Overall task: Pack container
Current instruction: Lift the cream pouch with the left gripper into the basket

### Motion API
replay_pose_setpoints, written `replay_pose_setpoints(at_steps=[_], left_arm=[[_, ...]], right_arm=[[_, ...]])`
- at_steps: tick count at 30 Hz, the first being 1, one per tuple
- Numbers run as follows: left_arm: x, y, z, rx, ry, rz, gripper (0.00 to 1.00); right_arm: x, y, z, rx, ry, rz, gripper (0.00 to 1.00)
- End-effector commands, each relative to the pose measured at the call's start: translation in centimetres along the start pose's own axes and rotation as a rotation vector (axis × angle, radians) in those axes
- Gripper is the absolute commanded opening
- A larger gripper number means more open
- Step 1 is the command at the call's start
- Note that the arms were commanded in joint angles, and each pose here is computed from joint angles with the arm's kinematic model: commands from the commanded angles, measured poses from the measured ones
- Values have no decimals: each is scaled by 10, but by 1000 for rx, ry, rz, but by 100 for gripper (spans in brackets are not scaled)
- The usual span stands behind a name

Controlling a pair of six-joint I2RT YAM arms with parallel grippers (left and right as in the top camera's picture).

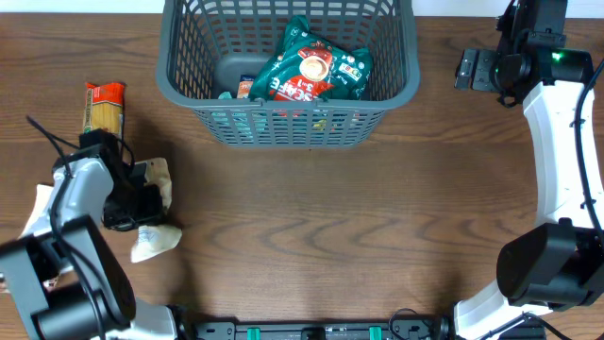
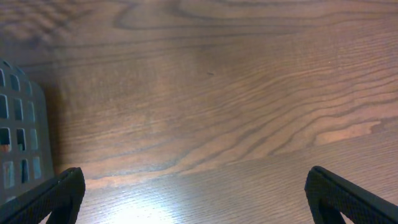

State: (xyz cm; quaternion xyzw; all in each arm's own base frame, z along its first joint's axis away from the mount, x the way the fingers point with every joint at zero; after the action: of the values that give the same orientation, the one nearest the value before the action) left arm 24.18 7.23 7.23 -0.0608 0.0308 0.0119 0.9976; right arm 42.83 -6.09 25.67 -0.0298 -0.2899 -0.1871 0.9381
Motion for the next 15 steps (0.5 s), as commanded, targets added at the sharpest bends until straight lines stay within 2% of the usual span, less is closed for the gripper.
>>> replay_pose_setpoints(at_steps=[1,6,11,15], left_arm=[[12,-19,46,-67,-138,13,6],[10,-38,111,-34,-261,-31,6],[20,-61,206,7,-485,-76,6],[28,-95,283,50,-695,-202,5]], right_arm=[[1,1,3,8,-10,17,99],[1,1,3,8,-13,31,99],[1,2,3,9,-13,31,99],[1,2,3,9,-13,31,99]])
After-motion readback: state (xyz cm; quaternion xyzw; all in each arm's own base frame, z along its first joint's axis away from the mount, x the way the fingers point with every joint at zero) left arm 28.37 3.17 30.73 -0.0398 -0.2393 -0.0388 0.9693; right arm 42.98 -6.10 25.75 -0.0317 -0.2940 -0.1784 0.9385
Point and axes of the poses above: each gripper's point midway between its finger pads, its own z axis back along the fingers, its own y axis along the line the jaws close on, x = y × z, the point moved 5 cm from there along z, back along the fingers, and after that the axes turned 11 degrees about -z, right-handed, at the moved point
